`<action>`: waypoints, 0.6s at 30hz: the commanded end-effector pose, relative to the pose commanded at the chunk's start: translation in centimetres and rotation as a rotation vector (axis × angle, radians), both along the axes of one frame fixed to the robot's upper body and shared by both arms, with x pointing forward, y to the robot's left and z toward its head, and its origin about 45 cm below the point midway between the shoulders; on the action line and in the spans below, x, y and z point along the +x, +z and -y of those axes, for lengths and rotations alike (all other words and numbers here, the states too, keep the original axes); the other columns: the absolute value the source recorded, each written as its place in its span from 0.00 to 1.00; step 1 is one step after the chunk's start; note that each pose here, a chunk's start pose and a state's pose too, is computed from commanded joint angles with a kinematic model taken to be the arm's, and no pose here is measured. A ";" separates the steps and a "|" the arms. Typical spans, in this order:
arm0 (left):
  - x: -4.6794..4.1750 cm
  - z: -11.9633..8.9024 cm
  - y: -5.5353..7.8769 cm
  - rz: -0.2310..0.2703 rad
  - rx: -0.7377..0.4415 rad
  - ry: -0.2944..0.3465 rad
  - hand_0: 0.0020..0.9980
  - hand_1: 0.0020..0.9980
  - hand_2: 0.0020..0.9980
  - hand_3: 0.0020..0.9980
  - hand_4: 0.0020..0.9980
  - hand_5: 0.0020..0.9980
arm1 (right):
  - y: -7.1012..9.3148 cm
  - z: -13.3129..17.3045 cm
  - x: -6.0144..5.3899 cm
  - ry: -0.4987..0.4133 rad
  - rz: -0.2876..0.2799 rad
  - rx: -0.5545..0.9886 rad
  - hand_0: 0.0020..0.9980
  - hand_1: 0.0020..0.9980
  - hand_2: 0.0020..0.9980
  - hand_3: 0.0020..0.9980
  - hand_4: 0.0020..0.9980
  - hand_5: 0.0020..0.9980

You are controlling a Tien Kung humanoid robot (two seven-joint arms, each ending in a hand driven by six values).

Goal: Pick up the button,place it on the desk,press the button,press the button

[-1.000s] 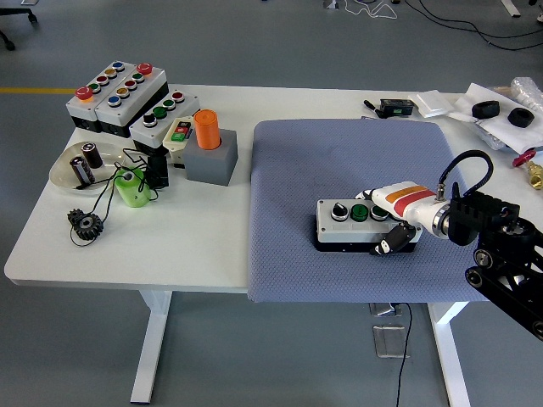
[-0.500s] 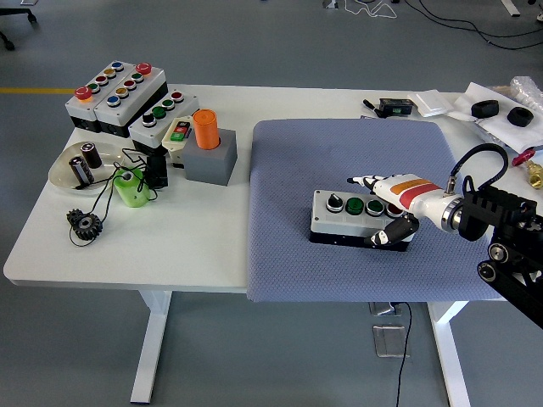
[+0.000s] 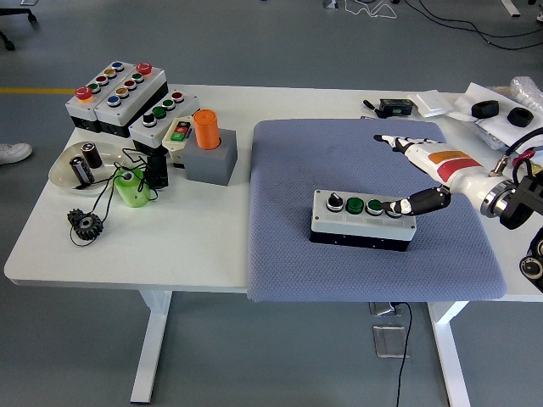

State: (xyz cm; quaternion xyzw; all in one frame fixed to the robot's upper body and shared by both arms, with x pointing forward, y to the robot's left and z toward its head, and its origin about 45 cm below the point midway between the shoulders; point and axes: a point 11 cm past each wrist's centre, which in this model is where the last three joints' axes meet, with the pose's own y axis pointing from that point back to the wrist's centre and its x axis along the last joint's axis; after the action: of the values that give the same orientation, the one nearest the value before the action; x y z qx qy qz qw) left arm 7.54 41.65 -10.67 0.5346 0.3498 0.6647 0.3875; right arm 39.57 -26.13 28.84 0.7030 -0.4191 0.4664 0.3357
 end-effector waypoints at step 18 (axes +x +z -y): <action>-0.26 0.1 -0.1 -0.013 0.000 -0.005 0.65 0.70 0.70 0.51 0.32 1.00 | -2.7 1.2 -2.1 -0.029 -0.125 -0.042 0.12 0.00 0.05 0.66 0.63 0.51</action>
State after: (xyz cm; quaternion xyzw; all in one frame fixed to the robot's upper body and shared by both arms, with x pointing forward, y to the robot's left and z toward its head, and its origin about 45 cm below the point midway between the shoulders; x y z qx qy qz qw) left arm 7.28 41.54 -10.75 0.5398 0.3510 0.6600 0.3870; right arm 37.49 -27.35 26.18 0.7174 -0.3975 0.4254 0.3826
